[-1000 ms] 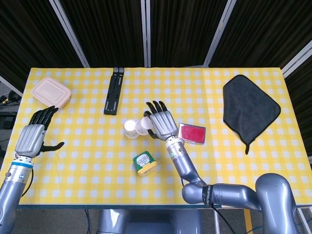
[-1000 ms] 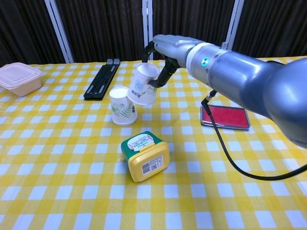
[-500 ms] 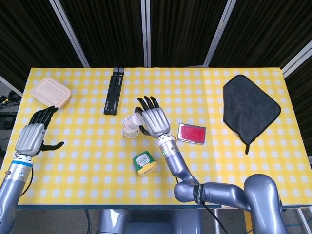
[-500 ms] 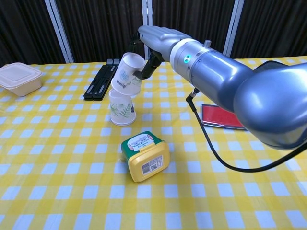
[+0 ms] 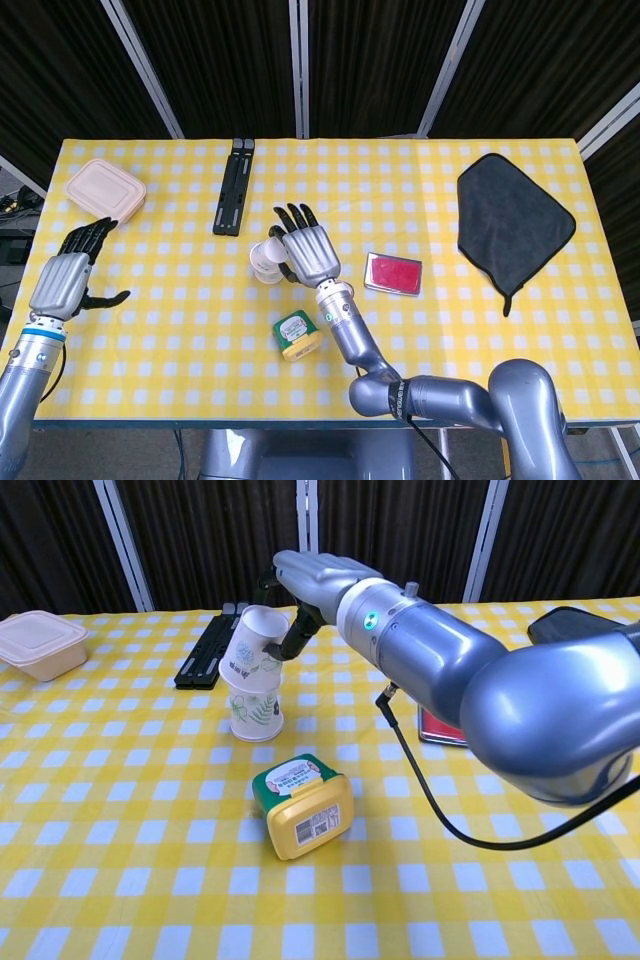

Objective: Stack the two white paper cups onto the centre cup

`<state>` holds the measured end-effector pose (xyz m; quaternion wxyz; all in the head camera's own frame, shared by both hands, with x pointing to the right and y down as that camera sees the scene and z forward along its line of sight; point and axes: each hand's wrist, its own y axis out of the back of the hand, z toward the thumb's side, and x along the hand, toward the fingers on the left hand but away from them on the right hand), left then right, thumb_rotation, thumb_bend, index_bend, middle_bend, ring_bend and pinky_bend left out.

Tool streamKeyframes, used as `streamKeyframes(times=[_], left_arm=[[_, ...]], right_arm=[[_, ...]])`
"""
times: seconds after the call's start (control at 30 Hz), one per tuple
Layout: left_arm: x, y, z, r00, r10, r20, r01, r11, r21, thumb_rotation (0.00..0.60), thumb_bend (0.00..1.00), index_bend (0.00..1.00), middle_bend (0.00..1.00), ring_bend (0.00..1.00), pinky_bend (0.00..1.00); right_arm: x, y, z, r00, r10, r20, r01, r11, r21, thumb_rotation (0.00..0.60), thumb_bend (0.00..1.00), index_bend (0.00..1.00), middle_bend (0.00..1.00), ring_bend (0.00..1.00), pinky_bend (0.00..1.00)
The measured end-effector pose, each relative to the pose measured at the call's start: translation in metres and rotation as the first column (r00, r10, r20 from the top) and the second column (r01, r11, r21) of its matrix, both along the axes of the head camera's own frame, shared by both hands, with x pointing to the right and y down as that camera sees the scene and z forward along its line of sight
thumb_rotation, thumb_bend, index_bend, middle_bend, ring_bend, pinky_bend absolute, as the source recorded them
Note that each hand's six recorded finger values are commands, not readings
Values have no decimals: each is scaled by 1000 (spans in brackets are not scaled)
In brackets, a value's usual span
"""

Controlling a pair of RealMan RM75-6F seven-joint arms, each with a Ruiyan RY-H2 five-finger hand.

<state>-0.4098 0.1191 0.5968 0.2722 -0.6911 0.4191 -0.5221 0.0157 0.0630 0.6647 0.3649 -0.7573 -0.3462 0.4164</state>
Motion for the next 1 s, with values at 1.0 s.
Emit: streamKeyframes(times=[1.0], left_arm=[[0, 1, 0, 1000, 2, 27, -2, 1000, -5, 600, 185, 17, 0, 0, 0]], right_arm=[[40, -2, -22, 999, 44, -23, -43, 998, 56, 600, 158, 194, 0, 0, 0]])
